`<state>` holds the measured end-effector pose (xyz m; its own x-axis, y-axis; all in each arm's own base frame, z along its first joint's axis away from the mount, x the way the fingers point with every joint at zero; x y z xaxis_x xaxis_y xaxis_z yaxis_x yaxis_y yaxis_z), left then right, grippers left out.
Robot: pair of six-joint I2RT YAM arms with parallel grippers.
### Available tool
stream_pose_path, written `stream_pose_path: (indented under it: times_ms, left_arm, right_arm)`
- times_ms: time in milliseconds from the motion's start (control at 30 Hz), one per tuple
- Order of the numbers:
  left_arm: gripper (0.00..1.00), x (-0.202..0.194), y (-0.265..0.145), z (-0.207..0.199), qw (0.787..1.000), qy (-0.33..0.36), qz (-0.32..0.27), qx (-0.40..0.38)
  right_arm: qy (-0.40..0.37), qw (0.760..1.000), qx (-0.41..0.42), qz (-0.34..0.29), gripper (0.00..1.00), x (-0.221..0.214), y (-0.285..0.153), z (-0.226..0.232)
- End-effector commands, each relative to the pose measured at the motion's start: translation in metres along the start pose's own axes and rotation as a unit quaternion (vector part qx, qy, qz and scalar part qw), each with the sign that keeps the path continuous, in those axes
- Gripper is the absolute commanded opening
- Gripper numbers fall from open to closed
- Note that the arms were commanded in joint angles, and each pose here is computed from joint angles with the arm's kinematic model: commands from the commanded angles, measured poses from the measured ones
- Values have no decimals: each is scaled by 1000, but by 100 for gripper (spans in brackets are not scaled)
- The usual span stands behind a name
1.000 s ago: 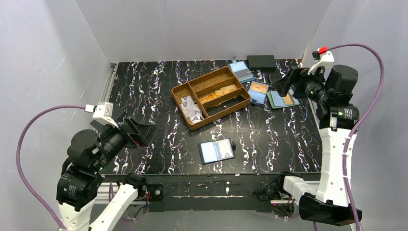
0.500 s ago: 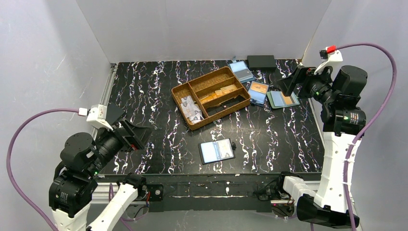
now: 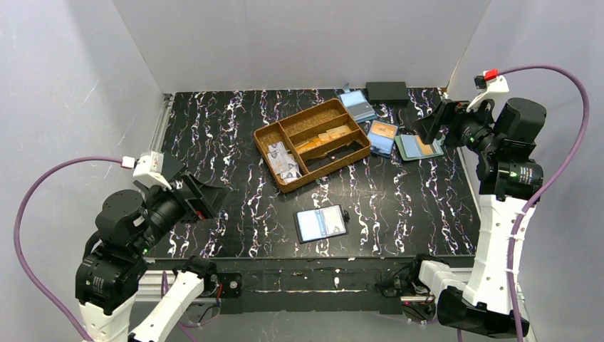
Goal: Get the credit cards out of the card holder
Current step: Reset both arms
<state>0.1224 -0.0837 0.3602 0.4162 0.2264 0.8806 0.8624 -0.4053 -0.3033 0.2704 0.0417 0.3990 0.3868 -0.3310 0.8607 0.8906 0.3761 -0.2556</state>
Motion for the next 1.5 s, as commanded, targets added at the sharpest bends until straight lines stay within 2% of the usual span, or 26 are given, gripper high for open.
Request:
stream_pose_path:
  times_ms: [0, 500, 667, 1067, 1467]
  left_arm:
    - [98, -3, 5, 5, 1000, -1, 10, 14]
    - [98, -21, 11, 4, 999, -38, 17, -2]
    - [98, -20, 16, 0, 999, -37, 26, -10]
    - [98, -25, 36, -2, 998, -25, 51, -25]
    - [98, -29, 44, -2, 998, -27, 45, -34]
  right_arm:
    - [-22, 1000, 8, -13, 98, 10, -6, 5]
    - [-53, 998, -10, -29, 98, 6, -16, 2]
    - [-52, 998, -33, -28, 98, 2, -19, -6]
    - [-28, 998, -31, -40, 98, 4, -16, -13]
    - [-21, 999, -19, -35, 98, 3, -17, -12]
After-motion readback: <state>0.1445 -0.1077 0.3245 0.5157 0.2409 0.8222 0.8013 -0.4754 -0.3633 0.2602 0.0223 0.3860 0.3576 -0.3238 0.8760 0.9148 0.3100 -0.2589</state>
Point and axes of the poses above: each gripper's point midway between its finger pads, its own y axis out along the fingers, its own z axis along the line the jaws close on, x = y × z, the point moved 1 cm from there along -y, back along the fingers, and after that the axes turned 12 degrees about y, right-handed, at the moved point
